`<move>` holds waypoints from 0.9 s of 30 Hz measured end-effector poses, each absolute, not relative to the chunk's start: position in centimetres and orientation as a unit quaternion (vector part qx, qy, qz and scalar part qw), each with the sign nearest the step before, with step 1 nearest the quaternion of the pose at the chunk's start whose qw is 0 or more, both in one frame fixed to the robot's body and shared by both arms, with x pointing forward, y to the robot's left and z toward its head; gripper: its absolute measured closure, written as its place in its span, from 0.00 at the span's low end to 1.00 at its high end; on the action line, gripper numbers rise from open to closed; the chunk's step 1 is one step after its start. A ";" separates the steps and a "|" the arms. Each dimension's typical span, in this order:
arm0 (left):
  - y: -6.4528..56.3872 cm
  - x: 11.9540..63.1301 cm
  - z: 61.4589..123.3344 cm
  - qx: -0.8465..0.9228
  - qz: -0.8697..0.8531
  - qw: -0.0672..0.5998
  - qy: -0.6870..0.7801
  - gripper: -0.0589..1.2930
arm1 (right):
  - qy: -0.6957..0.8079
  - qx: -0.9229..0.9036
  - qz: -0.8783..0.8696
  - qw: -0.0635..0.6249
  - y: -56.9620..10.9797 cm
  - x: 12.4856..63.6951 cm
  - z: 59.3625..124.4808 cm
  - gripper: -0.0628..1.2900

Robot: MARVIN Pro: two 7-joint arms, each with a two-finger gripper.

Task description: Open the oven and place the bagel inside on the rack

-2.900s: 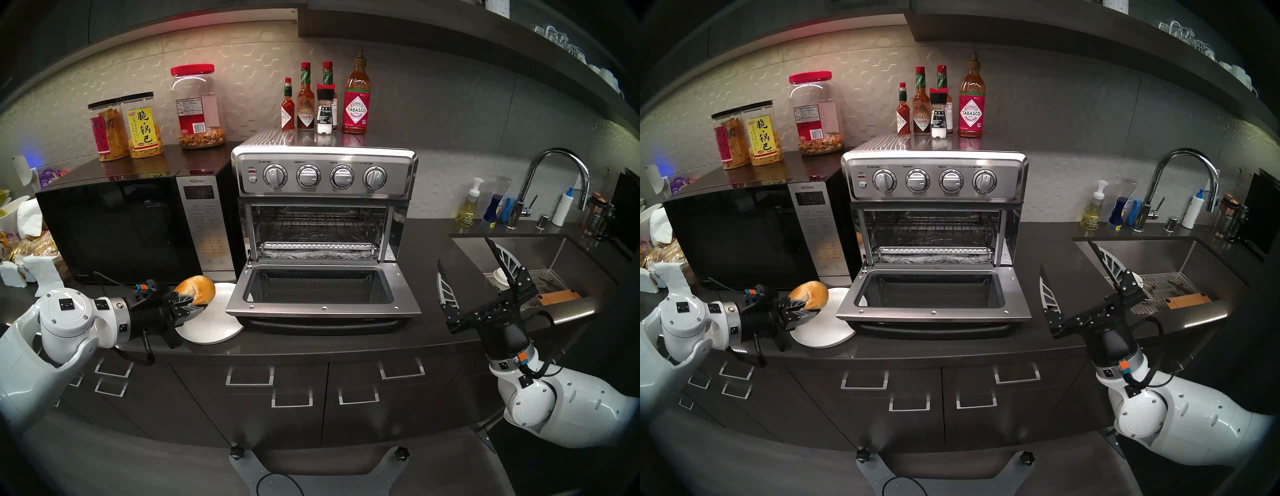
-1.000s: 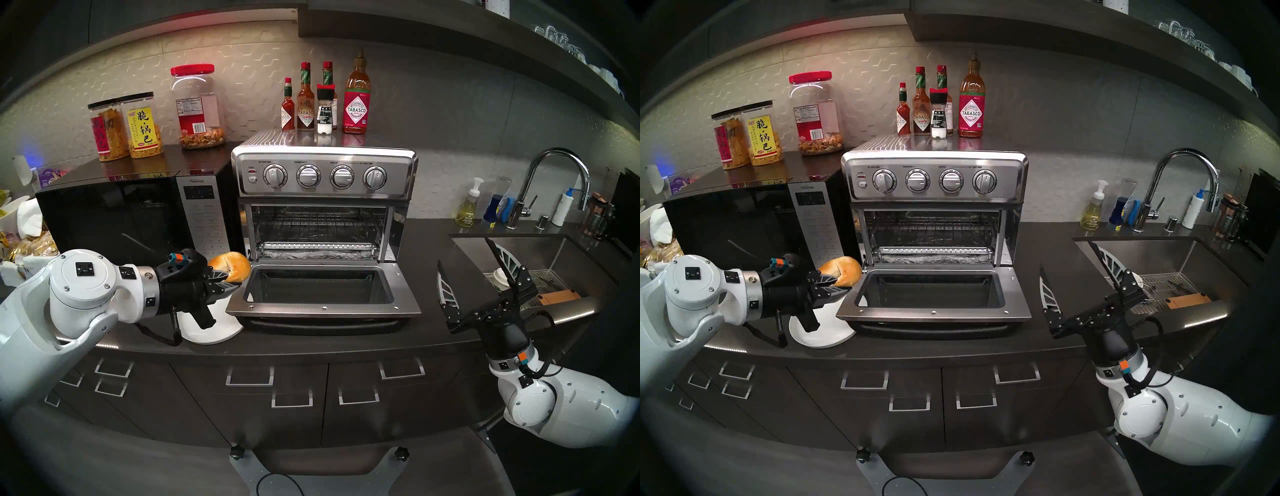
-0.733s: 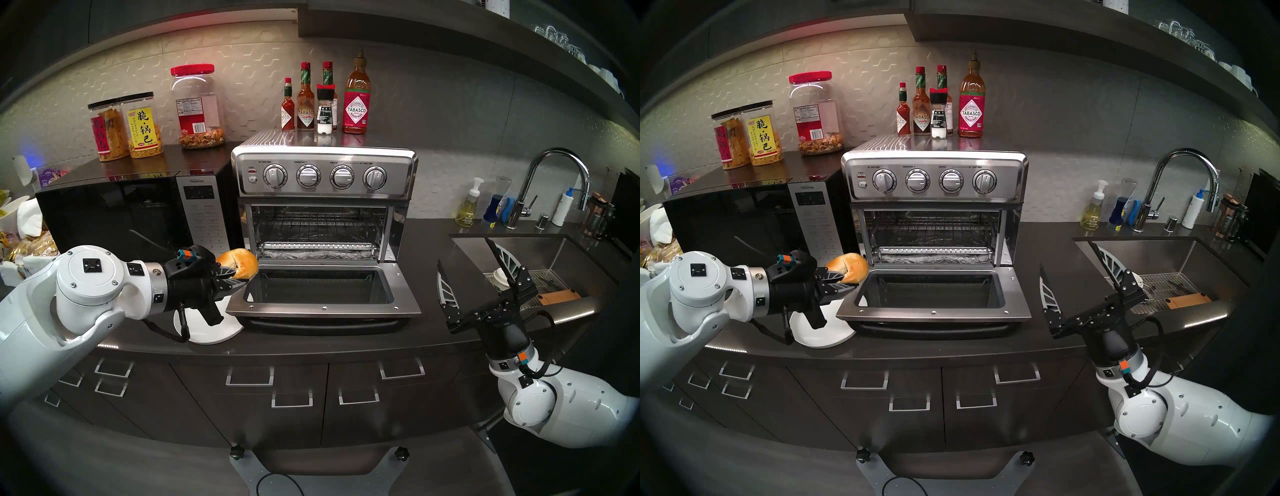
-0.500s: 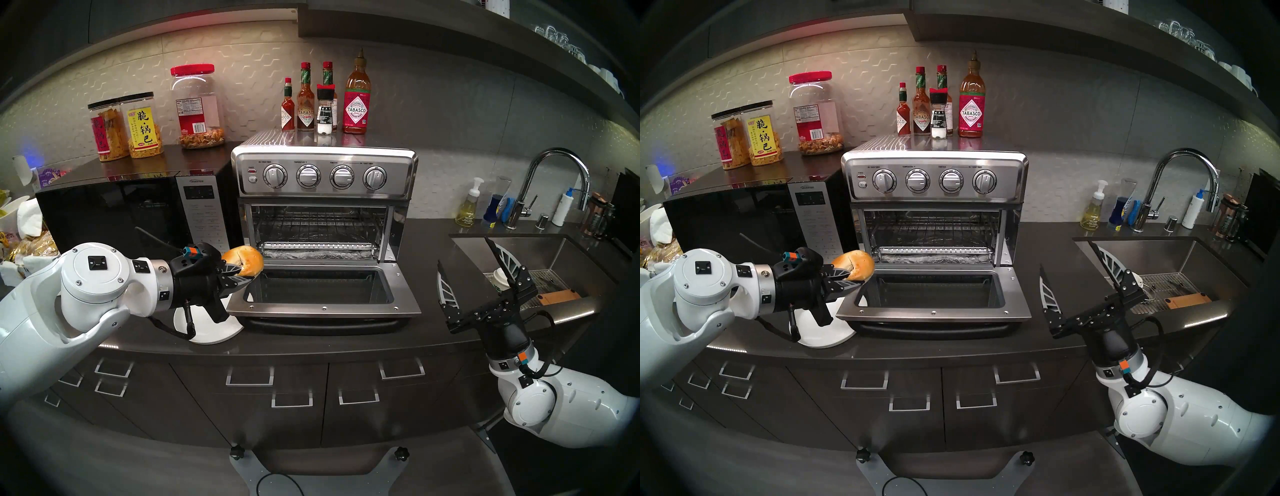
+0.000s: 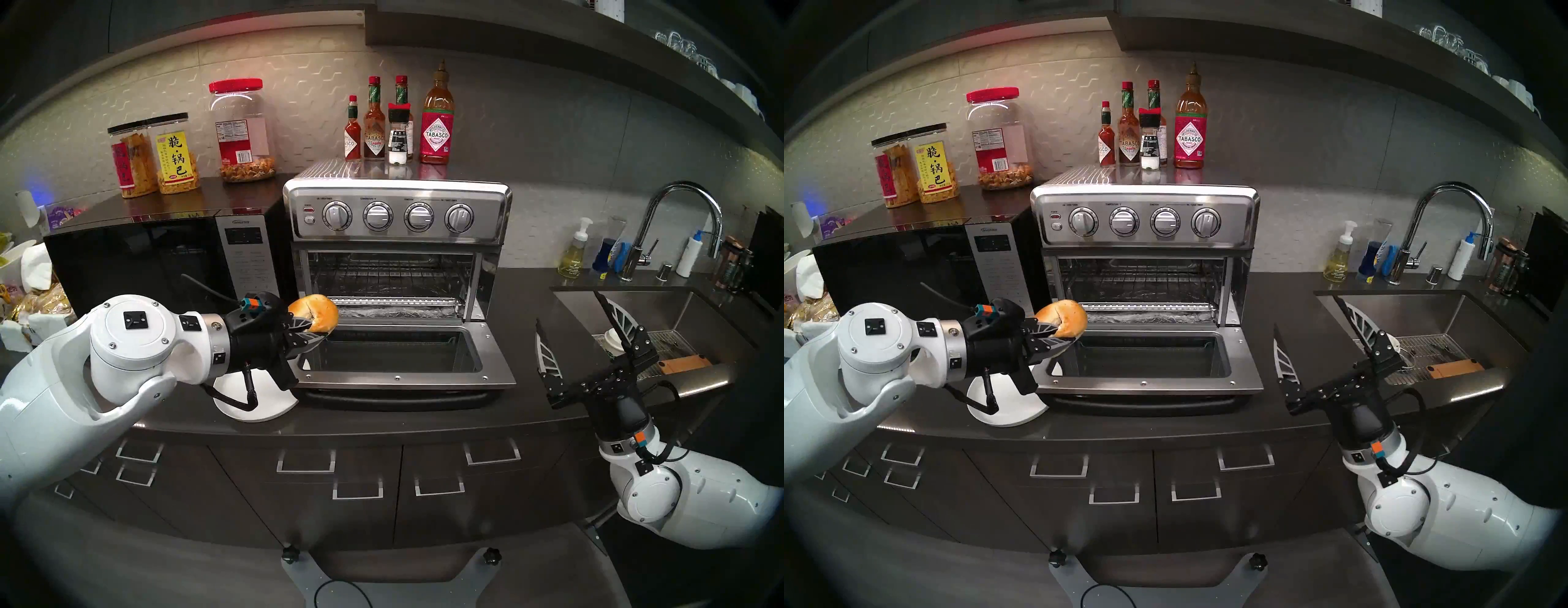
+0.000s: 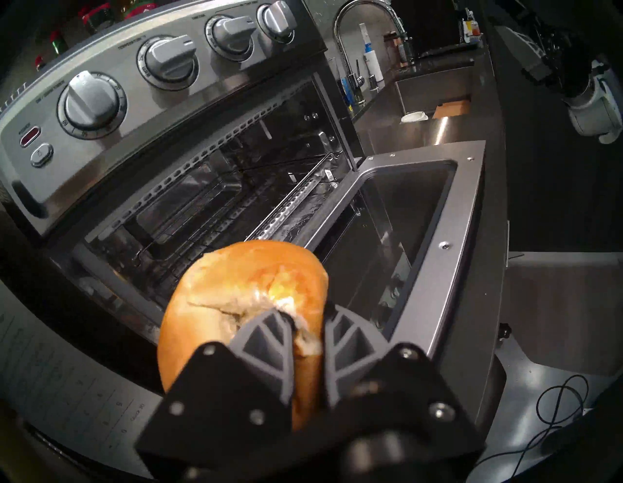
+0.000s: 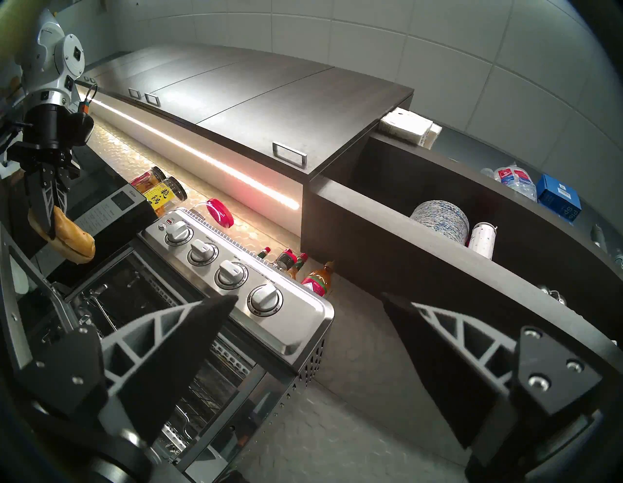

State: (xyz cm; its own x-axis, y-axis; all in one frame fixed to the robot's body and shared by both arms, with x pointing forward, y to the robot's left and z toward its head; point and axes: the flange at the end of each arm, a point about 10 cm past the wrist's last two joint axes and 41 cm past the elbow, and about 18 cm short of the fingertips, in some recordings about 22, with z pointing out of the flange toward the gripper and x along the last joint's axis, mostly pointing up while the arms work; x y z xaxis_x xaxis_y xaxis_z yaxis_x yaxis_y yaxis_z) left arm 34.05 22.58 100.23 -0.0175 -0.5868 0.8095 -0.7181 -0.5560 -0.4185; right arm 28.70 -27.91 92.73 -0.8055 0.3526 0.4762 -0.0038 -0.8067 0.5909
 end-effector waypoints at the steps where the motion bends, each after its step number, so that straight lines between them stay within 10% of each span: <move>1: 22.4 34.2 100.2 0.698 0.540 0.061 -0.467 0.86 | 0.295 0.296 0.903 0.099 -27.9 28.7 92.7 0.04; 27: 18.3 38.1 98.2 0.707 0.542 0.078 -0.448 0.86 | 0.295 0.296 0.903 0.099 -27.9 28.7 92.7 0.04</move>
State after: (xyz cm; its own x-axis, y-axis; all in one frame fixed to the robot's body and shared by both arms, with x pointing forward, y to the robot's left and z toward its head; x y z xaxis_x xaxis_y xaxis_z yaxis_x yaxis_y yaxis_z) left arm 38.11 18.27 98.15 0.0106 -0.5483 0.8362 -0.7172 -0.5868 -0.3757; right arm 28.70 -27.92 92.73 -0.8055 0.3526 0.4762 -0.0036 -0.8065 0.5912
